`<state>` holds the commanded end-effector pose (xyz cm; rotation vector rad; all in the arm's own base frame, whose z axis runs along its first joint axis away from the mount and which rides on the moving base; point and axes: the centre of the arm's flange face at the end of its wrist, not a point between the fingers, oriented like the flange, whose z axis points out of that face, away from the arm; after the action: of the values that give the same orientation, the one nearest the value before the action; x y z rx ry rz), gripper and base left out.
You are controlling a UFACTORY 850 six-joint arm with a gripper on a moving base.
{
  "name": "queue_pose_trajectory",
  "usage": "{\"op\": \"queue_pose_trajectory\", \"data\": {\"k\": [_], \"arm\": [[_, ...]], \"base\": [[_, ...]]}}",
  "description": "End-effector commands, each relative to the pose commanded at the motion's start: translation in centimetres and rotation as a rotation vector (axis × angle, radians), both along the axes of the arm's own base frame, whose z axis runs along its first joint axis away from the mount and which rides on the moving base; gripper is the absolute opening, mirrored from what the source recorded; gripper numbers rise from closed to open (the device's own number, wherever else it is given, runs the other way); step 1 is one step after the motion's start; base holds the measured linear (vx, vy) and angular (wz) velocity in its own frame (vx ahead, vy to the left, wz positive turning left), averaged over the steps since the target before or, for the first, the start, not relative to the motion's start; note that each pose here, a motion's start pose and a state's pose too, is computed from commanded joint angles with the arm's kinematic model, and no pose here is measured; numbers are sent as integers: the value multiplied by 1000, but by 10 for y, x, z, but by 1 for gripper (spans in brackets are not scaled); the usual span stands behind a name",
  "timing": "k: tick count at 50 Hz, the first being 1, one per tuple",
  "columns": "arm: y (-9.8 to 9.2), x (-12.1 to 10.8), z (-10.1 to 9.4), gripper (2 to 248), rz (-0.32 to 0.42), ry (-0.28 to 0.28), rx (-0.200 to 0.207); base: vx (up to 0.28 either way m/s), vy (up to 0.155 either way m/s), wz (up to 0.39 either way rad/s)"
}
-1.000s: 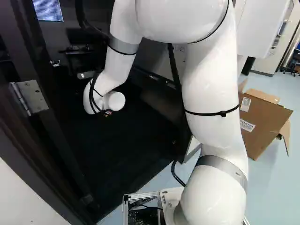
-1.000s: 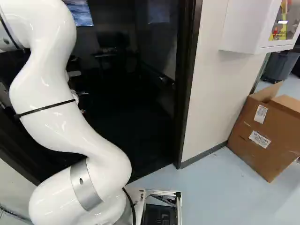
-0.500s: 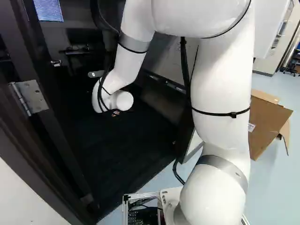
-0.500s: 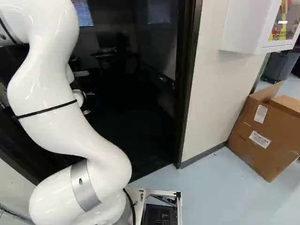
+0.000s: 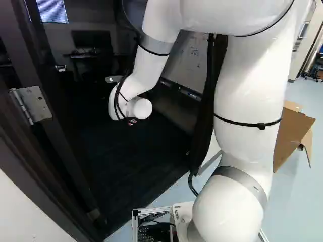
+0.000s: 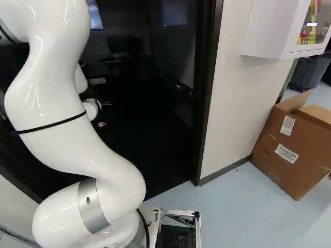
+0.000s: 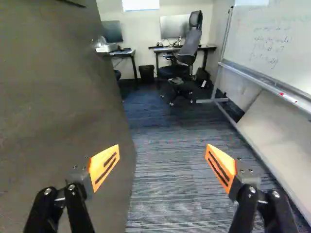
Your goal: Open the door and move inside
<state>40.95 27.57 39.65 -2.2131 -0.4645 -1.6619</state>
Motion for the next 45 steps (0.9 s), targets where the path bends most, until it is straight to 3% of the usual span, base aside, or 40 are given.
{"op": "queue_pose_trajectory", "data": {"k": [45], "arm": [[-75,-31,3,247,-101,15,-9]], "base": [[0,0,0]]}}
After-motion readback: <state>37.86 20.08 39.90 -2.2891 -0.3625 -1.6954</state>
